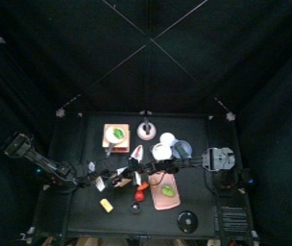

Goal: Grab cleaver

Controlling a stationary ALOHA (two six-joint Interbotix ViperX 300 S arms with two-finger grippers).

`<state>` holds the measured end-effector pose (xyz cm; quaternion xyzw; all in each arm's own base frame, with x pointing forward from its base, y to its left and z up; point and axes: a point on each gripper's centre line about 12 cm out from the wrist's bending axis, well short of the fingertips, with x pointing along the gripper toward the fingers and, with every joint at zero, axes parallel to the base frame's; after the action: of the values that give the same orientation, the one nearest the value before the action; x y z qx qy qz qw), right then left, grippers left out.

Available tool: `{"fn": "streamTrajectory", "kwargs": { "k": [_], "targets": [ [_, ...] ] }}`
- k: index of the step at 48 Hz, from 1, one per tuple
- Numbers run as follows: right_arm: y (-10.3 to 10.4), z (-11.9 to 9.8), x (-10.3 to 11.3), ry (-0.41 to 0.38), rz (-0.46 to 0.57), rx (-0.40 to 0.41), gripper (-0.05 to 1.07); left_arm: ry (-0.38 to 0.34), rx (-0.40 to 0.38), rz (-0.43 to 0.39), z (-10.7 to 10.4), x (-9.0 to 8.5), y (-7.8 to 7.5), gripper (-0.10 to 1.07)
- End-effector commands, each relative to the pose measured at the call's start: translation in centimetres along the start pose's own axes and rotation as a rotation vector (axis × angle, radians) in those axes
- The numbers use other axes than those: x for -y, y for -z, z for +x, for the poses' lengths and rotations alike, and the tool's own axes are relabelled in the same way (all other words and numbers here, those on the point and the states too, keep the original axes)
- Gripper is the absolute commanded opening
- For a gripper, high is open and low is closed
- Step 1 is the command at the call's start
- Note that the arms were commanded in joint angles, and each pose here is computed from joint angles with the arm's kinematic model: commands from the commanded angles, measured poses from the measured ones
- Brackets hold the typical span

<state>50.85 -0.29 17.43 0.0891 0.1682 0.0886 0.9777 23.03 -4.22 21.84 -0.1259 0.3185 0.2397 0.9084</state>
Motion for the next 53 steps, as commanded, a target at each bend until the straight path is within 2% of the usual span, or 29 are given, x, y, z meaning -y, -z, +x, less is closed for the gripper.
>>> {"fn": "streamTrajectory", "kwargs": {
  "k": [1,25,53],
  "targets": [
    [-0.3,-0.3,0.0,0.007,-0.002,0.0,0.45,0.014,0.024,-0.02,-0.6,-0.1,-0.8,0.49],
    [0.1,-0.1,-0.2,0.004,0.0,-0.009,0.44,0.08,0.063,-0.03,-2.7,-1.1,-1.8,0.49],
    [0.1,0.0,-0.1,0.004,0.0,-0.01,0.44,0.088,0.068,-0.036,-2.9,-1.7,-1.5,0.49]
  ]
}}
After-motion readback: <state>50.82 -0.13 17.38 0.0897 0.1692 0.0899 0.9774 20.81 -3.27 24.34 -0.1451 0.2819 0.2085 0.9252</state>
